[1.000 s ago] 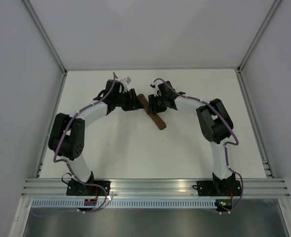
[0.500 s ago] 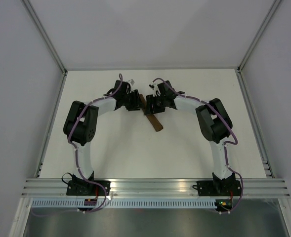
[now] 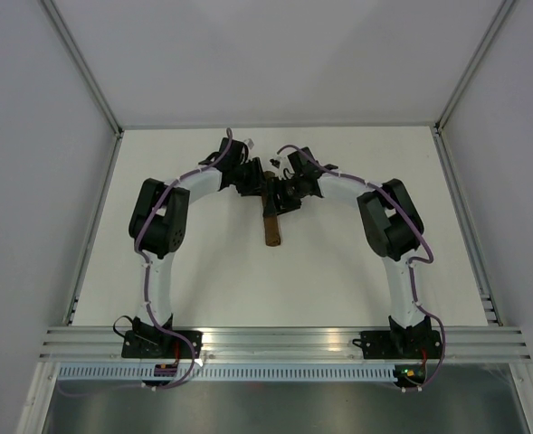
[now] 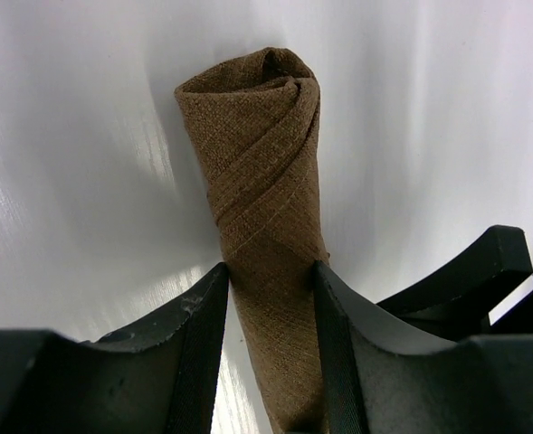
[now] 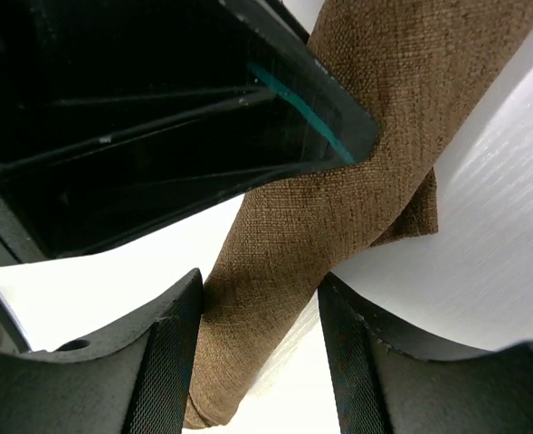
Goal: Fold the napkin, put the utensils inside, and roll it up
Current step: Roll the napkin at the center of the board.
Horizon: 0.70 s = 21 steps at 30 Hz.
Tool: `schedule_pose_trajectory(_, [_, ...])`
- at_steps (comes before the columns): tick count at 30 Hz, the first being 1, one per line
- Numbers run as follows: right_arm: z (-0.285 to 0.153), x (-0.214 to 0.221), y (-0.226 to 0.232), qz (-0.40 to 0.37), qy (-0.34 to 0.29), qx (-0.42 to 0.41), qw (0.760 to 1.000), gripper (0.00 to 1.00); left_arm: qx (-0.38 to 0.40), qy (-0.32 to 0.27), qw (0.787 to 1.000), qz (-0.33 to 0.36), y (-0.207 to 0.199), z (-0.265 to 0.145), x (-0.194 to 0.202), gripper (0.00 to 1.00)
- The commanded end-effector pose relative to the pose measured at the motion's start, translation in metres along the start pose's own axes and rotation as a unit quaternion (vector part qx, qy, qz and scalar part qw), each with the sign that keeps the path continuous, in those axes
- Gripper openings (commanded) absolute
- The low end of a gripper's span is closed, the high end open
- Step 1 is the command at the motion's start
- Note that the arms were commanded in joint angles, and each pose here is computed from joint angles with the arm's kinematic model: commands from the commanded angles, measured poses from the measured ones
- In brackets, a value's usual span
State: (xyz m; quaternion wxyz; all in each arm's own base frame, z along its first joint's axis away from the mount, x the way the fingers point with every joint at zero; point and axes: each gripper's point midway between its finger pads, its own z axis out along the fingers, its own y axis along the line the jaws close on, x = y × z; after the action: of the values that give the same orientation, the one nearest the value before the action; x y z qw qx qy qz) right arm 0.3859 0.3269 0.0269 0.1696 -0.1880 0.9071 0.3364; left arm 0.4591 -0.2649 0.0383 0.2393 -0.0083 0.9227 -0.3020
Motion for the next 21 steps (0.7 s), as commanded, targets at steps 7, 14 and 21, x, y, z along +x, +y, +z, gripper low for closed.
schedule_pose_trajectory(7, [-0.01, 0.045, -0.029, 0.058, 0.087, 0.023, 0.994, 0.61, -0.018, 0.011, 0.999, 0.031, -0.004, 0.005, 0.001, 0.47])
schedule_pose_trajectory(14, [-0.02, 0.038, -0.01, 0.045, 0.085, -0.025, 0.995, 0.62, -0.009, 0.006, 0.999, 0.049, -0.012, -0.001, -0.007, 0.49])
schedule_pose_trajectory(21, [-0.032, 0.017, 0.013, 0.03, 0.069, -0.069, 0.995, 0.63, 0.007, 0.013, 0.998, 0.062, -0.022, -0.003, -0.014, 0.5])
